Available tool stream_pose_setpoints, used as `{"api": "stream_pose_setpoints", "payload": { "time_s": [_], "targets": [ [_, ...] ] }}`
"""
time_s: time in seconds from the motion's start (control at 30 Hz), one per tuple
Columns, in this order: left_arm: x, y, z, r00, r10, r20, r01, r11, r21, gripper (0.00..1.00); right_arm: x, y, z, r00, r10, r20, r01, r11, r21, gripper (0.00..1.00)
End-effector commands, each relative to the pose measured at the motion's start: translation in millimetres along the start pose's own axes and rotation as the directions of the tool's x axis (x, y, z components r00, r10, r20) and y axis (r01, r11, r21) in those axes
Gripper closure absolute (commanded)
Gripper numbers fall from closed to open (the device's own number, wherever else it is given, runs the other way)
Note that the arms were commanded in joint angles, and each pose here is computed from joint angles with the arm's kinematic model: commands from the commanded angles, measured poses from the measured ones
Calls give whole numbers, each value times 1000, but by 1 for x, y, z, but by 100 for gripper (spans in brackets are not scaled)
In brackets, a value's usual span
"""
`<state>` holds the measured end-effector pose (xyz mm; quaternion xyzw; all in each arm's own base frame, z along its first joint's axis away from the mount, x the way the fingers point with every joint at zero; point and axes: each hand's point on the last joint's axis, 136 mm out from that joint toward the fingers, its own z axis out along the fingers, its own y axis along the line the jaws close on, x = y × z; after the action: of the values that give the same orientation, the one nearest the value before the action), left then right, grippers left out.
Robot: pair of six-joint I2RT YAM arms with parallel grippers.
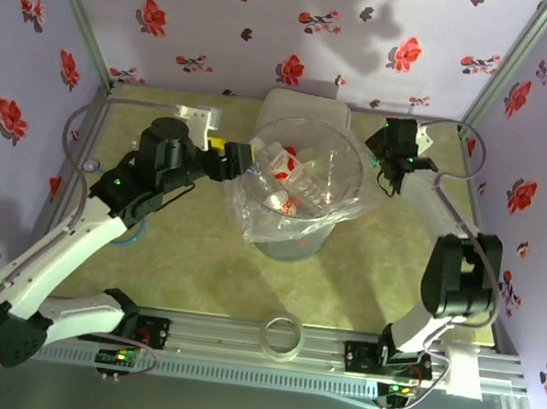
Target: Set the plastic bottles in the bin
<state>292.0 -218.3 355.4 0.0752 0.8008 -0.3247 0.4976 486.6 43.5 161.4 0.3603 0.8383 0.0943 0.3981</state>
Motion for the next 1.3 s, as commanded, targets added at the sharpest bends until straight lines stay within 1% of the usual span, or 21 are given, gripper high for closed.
{"api": "stream_pose_setpoints", "payload": {
  "time_s": [0.0,0.1,0.23,0.4,0.6,0.7,0.73,0.87,1.03,1.1,1.2,1.23,1.27],
  "targets": [
    [-10,8,-20,999,16,42,-14,999,-38,18,-15,18,22,994,108,35,-106,993,-54,18],
    [-10,18,-30,998,6,59,-1,997,-71,17,-3,22,47,994,110,-8,-111,992,-52,18],
    [-4,27,-38,998,-17,66,23,995,-92,16,16,14,80,990,125,-63,-126,992,-6,18],
    [0,35,-46,998,-18,60,25,992,-124,16,34,5,101,984,145,-100,-143,989,26,18],
    [1,38,-46,998,-20,60,28,991,-133,15,47,-7,116,978,153,-143,-147,988,55,26],
    [4,39,-45,998,-27,55,34,990,-133,15,48,-12,116,975,158,-154,-150,987,61,35],
    [4,39,-45,998,-27,55,34,990,-134,15,47,-13,114,976,153,-153,-146,988,58,39],
    [3,39,-48,998,-22,59,30,990,-135,15,35,-16,96,985,119,-126,-114,992,44,51],
    [0,38,-49,998,-23,64,31,990,-134,15,15,-17,60,996,32,-87,-31,999,6,65],
    [-2,37,-48,997,-21,68,30,991,-130,15,4,-15,41,997,-24,-70,23,1000,-11,66],
    [-8,34,-46,998,-8,68,16,992,-123,15,-13,-14,4,993,-115,-10,114,993,-29,68],
    [-11,31,-44,998,-2,68,10,993,-117,15,-19,-16,-10,991,-137,11,137,990,-29,69],
    [-13,29,-43,998,3,68,5,994,-112,15,-25,-17,-25,986,-163,32,164,986,-30,73]
  ]
}}
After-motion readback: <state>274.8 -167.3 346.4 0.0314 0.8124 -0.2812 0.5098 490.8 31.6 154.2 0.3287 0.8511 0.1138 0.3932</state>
